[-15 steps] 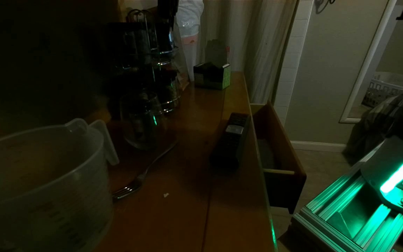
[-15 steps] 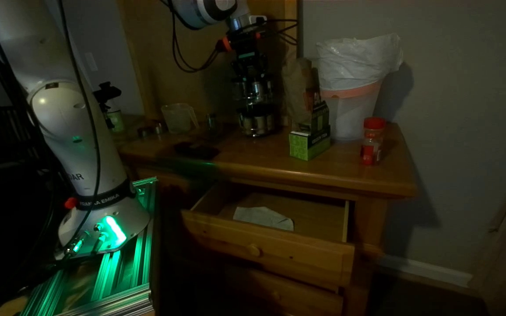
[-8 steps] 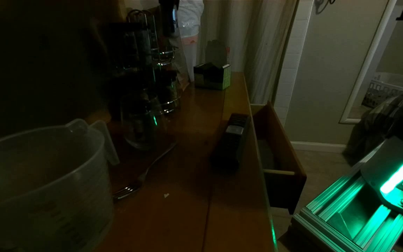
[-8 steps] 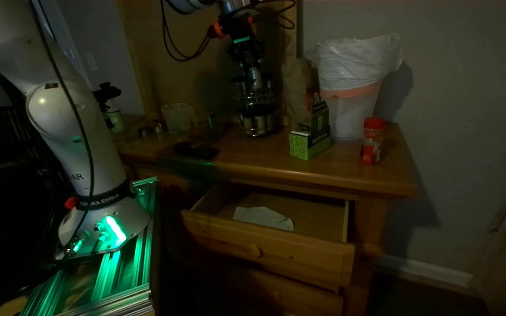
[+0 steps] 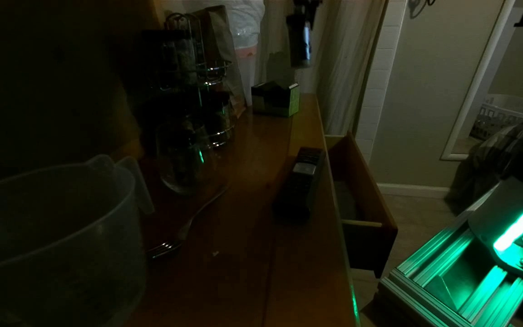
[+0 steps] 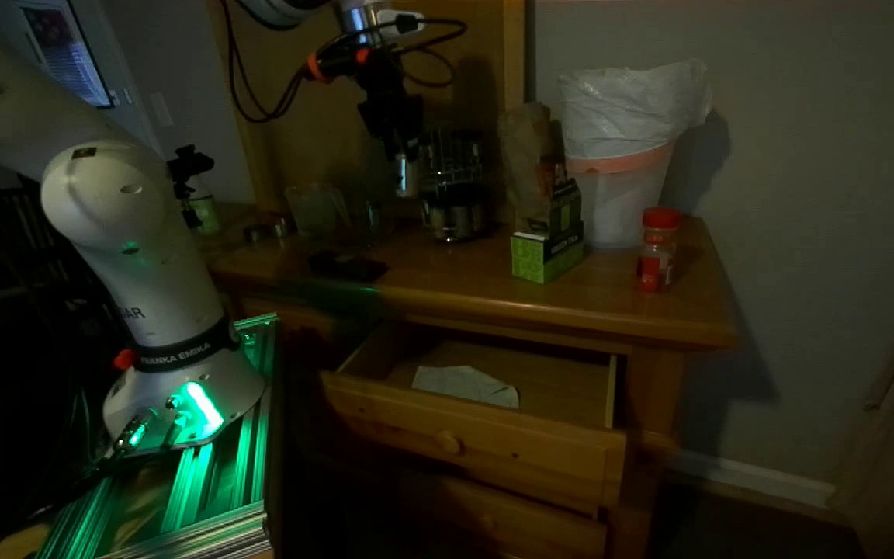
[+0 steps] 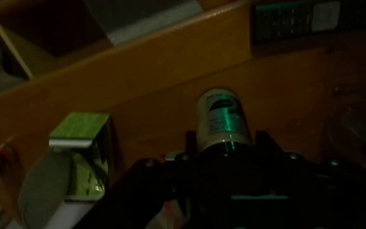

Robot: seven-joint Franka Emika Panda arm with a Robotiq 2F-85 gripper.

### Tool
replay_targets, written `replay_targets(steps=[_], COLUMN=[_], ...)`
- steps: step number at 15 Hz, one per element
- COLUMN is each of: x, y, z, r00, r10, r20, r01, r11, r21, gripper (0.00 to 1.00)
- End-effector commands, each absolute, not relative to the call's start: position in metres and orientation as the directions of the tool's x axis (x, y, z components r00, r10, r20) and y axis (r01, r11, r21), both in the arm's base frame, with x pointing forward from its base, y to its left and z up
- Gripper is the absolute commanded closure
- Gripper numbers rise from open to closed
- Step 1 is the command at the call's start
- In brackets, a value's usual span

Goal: Pick up one glass jar from the stand and put it in the open drawer.

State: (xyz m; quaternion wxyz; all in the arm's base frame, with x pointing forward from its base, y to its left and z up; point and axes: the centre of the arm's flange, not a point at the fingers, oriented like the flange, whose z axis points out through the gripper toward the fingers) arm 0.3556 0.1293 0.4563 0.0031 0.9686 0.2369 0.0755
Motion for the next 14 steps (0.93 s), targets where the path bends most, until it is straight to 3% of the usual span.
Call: replay_targets(steps=[1, 2, 3, 5, 6, 14], x=[0.317, 0.32, 0.329, 0.324, 0.325, 0.371], y=[0.093, 0.097, 0.103, 0.096, 0.096, -0.017], z=[0.393, 0.385, 0.401, 0.385, 0.385, 0.318], r00=[0.953, 0.956, 0.939, 0.952, 0.953, 0.993], r10=[0.291, 0.281, 0.339, 0.303, 0.298, -0.015], r20=[0.083, 0.089, 0.063, 0.051, 0.053, -0.12], r01=[0.294, 0.29, 0.341, 0.306, 0.301, -0.026], r11=[-0.955, -0.95, -0.94, -0.949, -0.95, -0.995], r21=[-0.037, -0.112, -0.028, -0.073, -0.079, -0.093], gripper=[0.77, 0.77, 0.52, 0.52, 0.77, 0.77])
